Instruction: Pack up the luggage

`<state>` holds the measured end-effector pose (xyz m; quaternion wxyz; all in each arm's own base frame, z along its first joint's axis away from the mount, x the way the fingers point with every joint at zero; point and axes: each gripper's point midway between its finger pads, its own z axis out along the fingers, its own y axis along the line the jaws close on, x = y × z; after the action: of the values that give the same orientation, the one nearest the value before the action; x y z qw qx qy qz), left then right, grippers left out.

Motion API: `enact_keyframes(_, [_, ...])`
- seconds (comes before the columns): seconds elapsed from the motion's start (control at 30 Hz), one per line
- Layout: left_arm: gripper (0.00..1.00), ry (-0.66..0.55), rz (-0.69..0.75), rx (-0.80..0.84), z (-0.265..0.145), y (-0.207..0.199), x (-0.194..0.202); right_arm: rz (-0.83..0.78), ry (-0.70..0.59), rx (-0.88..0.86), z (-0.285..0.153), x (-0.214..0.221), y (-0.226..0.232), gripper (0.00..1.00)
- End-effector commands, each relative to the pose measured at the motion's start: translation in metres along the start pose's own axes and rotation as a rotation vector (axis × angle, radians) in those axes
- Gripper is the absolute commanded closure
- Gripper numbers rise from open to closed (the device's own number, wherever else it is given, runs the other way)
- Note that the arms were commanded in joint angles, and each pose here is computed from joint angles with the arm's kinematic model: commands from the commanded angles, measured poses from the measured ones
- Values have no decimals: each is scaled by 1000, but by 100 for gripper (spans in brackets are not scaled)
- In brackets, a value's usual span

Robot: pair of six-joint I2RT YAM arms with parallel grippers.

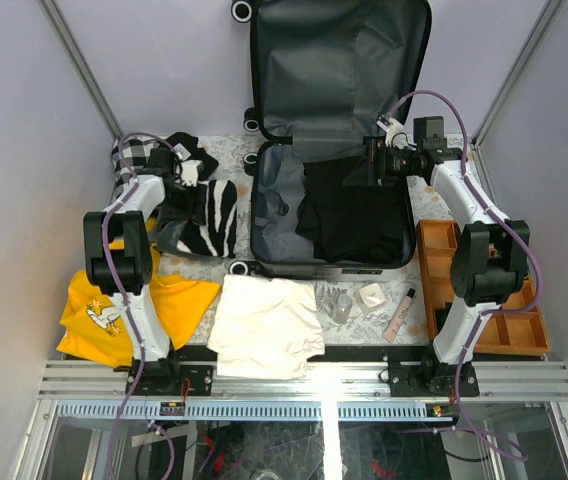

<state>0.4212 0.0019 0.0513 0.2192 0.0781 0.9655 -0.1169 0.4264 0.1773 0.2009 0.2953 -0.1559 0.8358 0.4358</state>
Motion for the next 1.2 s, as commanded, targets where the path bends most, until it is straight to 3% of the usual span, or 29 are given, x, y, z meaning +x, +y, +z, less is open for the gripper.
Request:
enact_keyframes(0.0, [41, -81, -35, 20, -5, -17, -20, -29, -40, -48, -6, -13, 16, 16])
enact_keyframes(0.13, [38, -65, -53, -29, -1, 0, -12, -25, -38, -49, -6, -12, 15, 16])
enact_keyframes(0.3, [18, -73, -198, -21, -7, 46, -3, -22, -33, -56, -6, -11, 18, 16])
enact_keyframes(0.43, [1, -72, -187, -23, -12, 59, 6, -21, -26, -61, -6, -9, 18, 16])
enact_keyframes(0.47, [0, -70, -180, -24, -12, 59, 8, -21, -24, -62, -6, -8, 18, 16])
enact_keyframes(0.77, [0, -59, -174, 137, 8, 34, 6, -16, -21, -58, -6, -6, 17, 16])
enact_keyframes(1.03, [1, -9, -202, 68, 38, 42, 14, -11, -18, -56, -5, -6, 16, 17])
enact_keyframes(1.07, [6, 0, -201, 75, 39, 40, 16, -12, -18, -56, -6, -7, 17, 17])
enact_keyframes(1.17, [36, -12, -181, 96, 32, 30, 16, -14, -18, -52, -7, -8, 17, 17])
